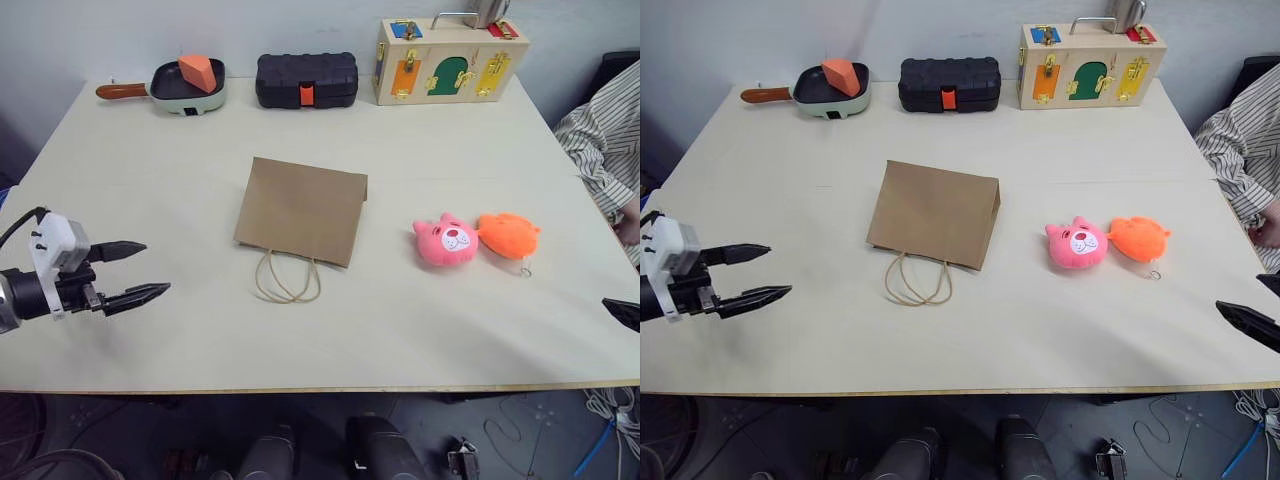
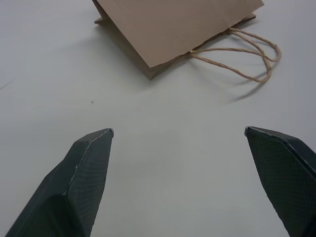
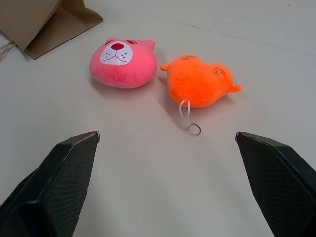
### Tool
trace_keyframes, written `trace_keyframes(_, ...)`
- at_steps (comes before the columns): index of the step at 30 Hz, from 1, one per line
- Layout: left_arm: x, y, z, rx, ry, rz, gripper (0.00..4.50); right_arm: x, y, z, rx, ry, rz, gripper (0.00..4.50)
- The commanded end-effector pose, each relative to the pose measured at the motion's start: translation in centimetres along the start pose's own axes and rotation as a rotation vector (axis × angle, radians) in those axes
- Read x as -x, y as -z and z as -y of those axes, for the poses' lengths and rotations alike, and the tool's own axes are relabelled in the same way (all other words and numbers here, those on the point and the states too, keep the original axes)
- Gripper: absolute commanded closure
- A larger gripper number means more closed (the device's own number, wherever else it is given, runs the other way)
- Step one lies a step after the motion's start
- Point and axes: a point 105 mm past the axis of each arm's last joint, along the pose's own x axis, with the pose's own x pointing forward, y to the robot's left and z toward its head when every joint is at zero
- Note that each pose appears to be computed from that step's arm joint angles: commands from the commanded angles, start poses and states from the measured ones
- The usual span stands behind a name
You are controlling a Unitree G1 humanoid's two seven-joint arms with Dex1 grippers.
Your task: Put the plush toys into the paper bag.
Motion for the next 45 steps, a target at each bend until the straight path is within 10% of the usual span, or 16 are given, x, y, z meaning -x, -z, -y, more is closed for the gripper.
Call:
trace_keyframes(1,0.3,-0.6,0.1,-0.024,-0.003,0.015,0.03,0.5,-0.8,0.2,0.03,0.02,0.038,0.0)
trace_keyframes(19,-1.4,-1.4,1.4,-0.072,0.109,-0.003,0.03,0.1,-2.1,-0.5,0.072,-0.009,0.055,0.0)
trace_keyframes(33,-10.3,-4.5,3.6,-0.58,0.705,-0.072,0.03,-6.2,-5.9,-14.7,0.298,-0.584,0.061,0.0)
trace_keyframes(45,-15.1,-4.3,4.5,-0.824,0.89,-0.127,0.03,-8.3,-6.2,-17.5,0.308,-0.624,0.12,0.0)
